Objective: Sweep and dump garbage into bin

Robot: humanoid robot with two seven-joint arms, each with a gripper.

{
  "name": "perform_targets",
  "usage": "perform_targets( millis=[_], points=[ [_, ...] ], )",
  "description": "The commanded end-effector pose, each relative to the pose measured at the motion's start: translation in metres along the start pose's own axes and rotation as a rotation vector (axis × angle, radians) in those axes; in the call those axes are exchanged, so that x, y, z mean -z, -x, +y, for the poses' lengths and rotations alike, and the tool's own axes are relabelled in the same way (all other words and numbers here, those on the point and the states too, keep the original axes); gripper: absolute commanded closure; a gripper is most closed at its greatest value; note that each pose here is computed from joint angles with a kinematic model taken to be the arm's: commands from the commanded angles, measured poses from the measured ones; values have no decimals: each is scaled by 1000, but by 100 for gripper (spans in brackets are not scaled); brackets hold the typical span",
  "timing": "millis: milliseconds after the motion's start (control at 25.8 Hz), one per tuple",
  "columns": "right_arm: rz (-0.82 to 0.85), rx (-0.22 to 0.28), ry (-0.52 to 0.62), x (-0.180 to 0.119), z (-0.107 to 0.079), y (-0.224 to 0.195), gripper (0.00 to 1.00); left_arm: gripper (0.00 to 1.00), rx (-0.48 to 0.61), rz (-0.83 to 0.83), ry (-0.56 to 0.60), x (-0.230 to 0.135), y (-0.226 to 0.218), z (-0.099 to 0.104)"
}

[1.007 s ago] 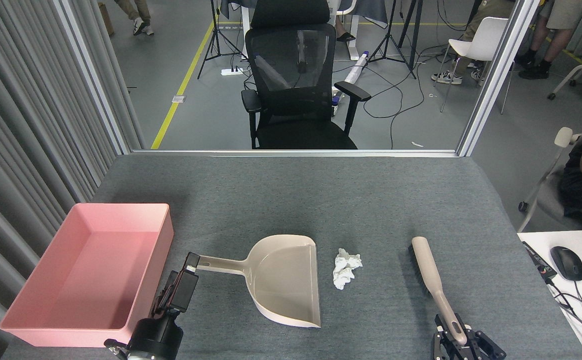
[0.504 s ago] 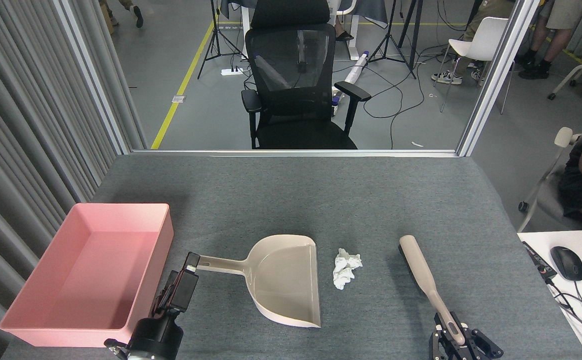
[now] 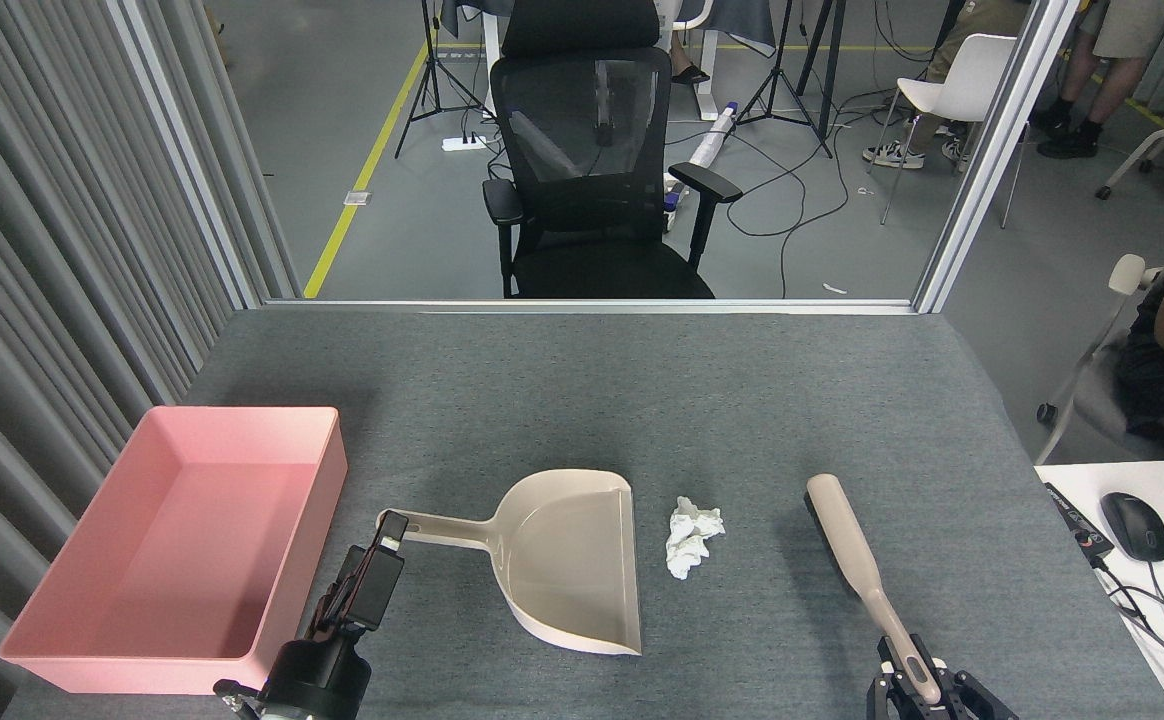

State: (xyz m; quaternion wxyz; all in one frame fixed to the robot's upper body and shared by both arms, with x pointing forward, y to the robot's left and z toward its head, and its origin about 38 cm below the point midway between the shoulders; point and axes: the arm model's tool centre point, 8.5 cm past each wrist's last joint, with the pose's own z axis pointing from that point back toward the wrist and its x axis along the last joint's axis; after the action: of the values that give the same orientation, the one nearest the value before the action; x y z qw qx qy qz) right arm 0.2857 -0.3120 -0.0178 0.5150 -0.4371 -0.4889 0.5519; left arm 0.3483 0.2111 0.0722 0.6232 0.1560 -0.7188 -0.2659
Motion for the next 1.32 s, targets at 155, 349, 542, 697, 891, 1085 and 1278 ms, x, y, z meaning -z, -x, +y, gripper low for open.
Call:
perform_targets(
  millis=[155,349,542,697,891,1085,1278],
  points=[
    [2,7,6,-5,0,-3,91,1,-31,40,40,-2,16,-31],
    [4,17,4,-6,1,-6,91,1,-49,63,14,8,29,-44],
    [4,16,4,-6,1,-6,91,1,-57,91,33,22,36,-50],
    [4,16,5,-6,1,-6,91,1,-69,112,45,28,41,-56],
    [3,22,6,-6,2,-9,91,1,-77,126,68,41,47,-64],
    [-2,21,9,-6,1,-9,91,1,-59,138,87,55,48,-67],
    [-1,20,8,-8,0,-9,91,2,-64,159,101,66,54,-68]
  ],
)
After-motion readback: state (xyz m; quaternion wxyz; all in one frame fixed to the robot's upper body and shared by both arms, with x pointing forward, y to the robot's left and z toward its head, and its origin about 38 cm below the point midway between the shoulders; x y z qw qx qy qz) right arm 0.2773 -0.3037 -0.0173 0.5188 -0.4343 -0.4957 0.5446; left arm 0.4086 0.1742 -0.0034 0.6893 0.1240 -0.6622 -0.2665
